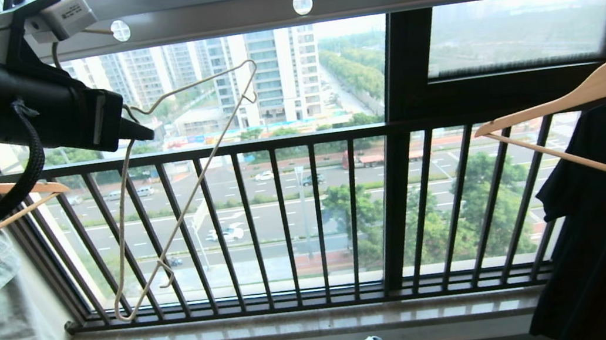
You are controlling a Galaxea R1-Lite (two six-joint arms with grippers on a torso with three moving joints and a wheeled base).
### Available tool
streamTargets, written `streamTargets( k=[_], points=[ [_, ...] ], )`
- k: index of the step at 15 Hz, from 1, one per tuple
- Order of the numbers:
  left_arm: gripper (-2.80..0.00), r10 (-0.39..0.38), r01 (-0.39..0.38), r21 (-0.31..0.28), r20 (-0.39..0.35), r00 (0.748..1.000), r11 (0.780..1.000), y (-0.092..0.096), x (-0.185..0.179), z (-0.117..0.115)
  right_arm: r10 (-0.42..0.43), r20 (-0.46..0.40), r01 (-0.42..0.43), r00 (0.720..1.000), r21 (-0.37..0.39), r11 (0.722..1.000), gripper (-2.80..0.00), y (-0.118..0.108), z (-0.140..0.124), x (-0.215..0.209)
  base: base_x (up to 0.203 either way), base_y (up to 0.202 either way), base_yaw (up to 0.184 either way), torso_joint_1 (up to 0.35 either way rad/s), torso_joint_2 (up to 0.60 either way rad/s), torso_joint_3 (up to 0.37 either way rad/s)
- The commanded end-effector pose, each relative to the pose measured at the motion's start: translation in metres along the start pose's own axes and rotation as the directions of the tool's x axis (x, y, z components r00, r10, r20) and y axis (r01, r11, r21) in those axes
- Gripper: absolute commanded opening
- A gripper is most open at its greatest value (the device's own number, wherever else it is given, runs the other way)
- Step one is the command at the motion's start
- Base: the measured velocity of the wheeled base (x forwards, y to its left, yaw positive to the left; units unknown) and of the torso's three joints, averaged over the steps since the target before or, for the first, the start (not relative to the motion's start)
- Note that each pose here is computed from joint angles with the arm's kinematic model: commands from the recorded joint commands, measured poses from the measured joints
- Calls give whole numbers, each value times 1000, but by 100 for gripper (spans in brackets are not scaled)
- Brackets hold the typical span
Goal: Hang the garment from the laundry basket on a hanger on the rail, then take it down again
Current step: Hang the clothes rack on the clothesline
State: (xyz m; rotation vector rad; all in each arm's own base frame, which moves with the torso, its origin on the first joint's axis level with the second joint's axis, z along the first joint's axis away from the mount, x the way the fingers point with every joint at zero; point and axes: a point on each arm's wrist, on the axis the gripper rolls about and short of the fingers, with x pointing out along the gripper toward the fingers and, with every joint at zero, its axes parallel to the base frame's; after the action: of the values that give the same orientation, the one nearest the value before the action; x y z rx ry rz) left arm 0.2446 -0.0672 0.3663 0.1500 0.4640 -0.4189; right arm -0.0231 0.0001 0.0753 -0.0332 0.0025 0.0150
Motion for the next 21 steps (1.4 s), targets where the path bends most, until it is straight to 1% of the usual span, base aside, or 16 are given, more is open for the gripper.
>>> streamTargets(
  k=[1, 4, 9, 13, 21],
  points=[
    [-280, 26, -26, 3, -15, 1000, 1000, 2, 7, 1, 0, 0, 0, 1000, -1, 1000, -280, 0, 0, 0, 0, 0, 0, 0, 0, 0],
    [-280, 30, -30, 10, 1, 1000, 999, 2, 6, 4, 2, 0, -2, 1000, -1, 1000, -280, 0, 0, 0, 0, 0, 0, 0, 0, 0],
    [-280, 30, -30, 19, -16, 999, 999, 4, 19, 5, 1, 0, -1, 1000, -1, 1000, -280, 0, 0, 0, 0, 0, 0, 0, 0, 0],
    [-280, 54, -54, 19, -27, 998, 998, 5, 27, 6, 2, 0, -2, 1000, -1, 1000, -280, 0, 0, 0, 0, 0, 0, 0, 0, 0],
    [-280, 42, -41, 25, -39, 998, 999, 3, 41, 6, 0, 0, 0, 1000, -1, 1000, -280, 0, 0, 0, 0, 0, 0, 0, 0, 0]
  ],
)
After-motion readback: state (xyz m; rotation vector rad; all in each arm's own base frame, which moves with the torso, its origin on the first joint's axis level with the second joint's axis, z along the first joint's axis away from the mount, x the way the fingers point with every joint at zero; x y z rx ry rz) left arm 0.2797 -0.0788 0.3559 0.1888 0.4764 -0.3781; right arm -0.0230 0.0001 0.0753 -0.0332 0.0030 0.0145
